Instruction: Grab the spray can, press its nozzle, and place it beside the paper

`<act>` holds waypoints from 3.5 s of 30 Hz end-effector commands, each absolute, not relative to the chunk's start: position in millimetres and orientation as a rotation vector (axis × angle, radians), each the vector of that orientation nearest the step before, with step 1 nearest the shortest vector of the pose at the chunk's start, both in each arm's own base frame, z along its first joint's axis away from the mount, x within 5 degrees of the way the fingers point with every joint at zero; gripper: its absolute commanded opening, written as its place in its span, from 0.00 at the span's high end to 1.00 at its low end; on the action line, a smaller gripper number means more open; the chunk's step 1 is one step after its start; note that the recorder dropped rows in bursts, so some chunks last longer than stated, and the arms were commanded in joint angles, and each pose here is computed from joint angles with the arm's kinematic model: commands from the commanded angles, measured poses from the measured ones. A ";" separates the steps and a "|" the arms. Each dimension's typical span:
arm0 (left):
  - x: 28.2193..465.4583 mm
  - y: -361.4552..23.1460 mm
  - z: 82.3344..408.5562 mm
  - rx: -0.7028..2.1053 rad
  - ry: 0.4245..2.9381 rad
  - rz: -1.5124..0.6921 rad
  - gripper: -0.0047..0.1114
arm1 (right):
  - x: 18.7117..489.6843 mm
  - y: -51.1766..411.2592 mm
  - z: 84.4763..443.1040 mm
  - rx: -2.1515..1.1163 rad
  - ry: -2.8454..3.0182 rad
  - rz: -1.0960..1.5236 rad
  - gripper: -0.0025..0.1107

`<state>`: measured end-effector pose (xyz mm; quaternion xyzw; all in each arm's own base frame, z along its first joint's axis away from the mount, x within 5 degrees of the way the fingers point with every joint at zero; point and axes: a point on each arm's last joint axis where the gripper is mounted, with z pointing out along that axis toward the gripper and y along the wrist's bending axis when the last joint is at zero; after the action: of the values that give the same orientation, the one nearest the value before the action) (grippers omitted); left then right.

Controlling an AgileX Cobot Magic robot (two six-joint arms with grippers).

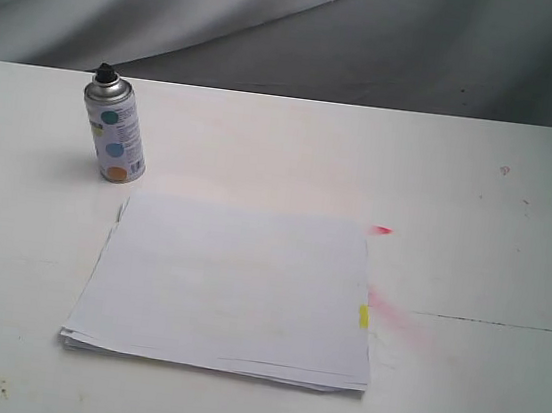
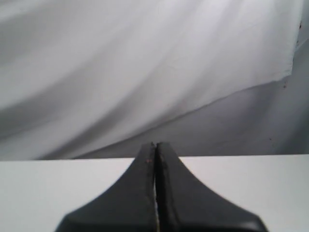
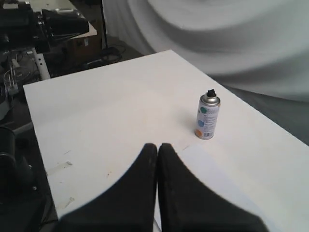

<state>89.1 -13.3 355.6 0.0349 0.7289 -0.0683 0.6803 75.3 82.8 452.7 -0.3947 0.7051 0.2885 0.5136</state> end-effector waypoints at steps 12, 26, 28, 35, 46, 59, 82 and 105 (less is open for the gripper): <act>71.3 -8.0 274.4 -0.054 1.440 -0.251 0.96 | 61.9 56.8 317.8 -0.566 1.617 0.554 0.98; 87.7 -13.3 250.1 -0.174 1.707 -0.374 0.96 | 78.8 46.8 238.9 -0.388 1.722 0.466 0.98; 91.4 -13.4 248.5 -0.178 1.722 -0.369 0.96 | 79.1 44.7 228.2 -0.368 1.753 0.450 0.98; 94.6 -9.7 212.2 -0.194 1.727 -0.313 0.96 | 77.5 42.3 206.9 -0.305 1.817 0.469 0.98; 91.9 -9.7 200.7 -0.150 1.699 -0.287 0.96 | 77.4 42.7 207.2 -0.292 1.817 0.487 0.98; 90.8 -11.4 195.2 -0.104 1.763 -0.266 0.96 | 77.6 42.6 207.6 -0.272 1.817 0.499 0.98; 88.1 -11.6 184.8 -0.117 1.882 -0.265 0.96 | 77.8 42.5 208.1 -0.253 1.816 0.511 0.98; 88.1 -11.6 184.8 -0.113 1.882 -0.262 0.96 | 77.6 -0.6 212.7 0.171 1.716 0.132 0.98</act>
<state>88.4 -11.3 186.6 -0.0480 0.8037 -0.1102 0.5828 78.6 0.9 216.8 0.0879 0.7503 0.0813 0.6501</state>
